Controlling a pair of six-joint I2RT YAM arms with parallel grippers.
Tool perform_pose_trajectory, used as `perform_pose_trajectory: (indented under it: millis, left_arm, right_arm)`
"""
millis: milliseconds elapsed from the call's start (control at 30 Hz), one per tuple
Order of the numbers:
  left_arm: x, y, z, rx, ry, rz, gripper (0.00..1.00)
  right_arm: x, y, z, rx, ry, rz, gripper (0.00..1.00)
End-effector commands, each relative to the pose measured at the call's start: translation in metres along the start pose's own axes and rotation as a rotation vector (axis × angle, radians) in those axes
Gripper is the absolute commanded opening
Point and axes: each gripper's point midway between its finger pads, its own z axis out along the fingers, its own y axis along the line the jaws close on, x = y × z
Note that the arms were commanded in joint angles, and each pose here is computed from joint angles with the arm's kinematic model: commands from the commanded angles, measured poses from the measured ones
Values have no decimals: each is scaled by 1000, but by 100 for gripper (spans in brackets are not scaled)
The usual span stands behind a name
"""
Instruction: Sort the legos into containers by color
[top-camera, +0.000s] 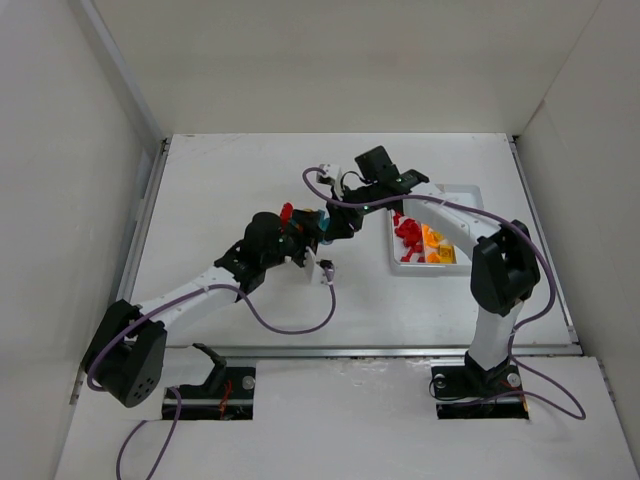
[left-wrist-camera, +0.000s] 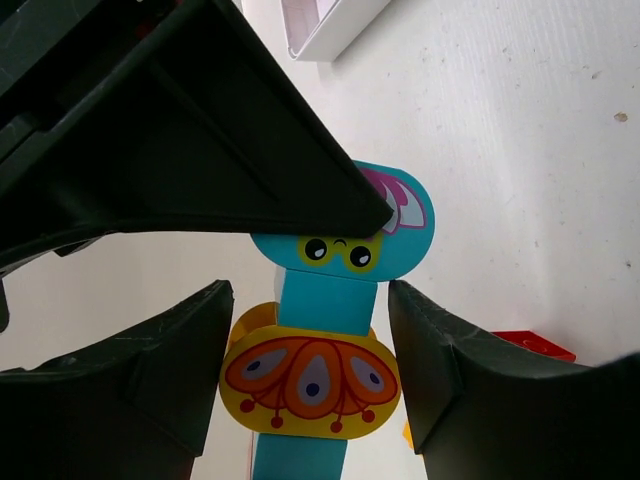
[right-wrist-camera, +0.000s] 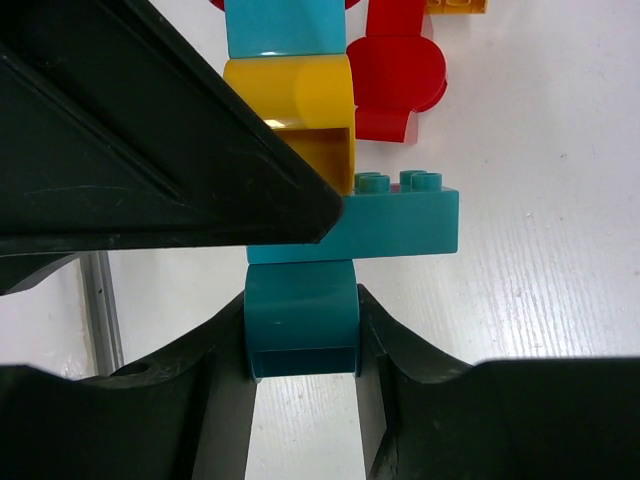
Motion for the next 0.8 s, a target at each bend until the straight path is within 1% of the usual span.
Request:
perform_pose_trajectory:
  millis: [0,67,100,167,200,333,367,533,567,633,767]
  left_arm:
    - [-6,4,0,-28,-32,43,60]
    - [-12,7,1,-36,-62,72,60]
    - [-11,3,1,-26,-61,78,59]
    - [-15,-2,2,-17,-85,93,53]
    - [-15,-1,2,-17,-85,109,43]
    - [-19,-5,3,-9,-109,139,15]
    - [-19,-7,3,0,-109,135,0]
    - [-9,-14,-3,20,-46,105,0]
    - [-9,-16,-5,21,-46,96,0]
    - [-6,-18,-7,18,-23,67,0]
    - [-3,-20,-12,17,-14,36,0]
  right_arm:
    - [-33,29,-9,-63,-84,-89,0]
    - [-34,31,-8,-72,-87,-89,0]
    - [-34,32,-9,-81,-90,-90,0]
    - [-34,32,-9,-81,-90,-90,0]
    - [-34,32,-9,-81,-90,-90,0]
    - [-37,34,-11,-78,-96,-96,0]
    - [-35,36,-12,-79,-95,-95,0]
    - [-20,34,-20,-36,-71,-65,0]
    - [-13,24,-24,-11,-65,-44,0]
    - [-7,22,-33,15,-64,-23,0]
    - [8,8,-42,94,-37,15,0]
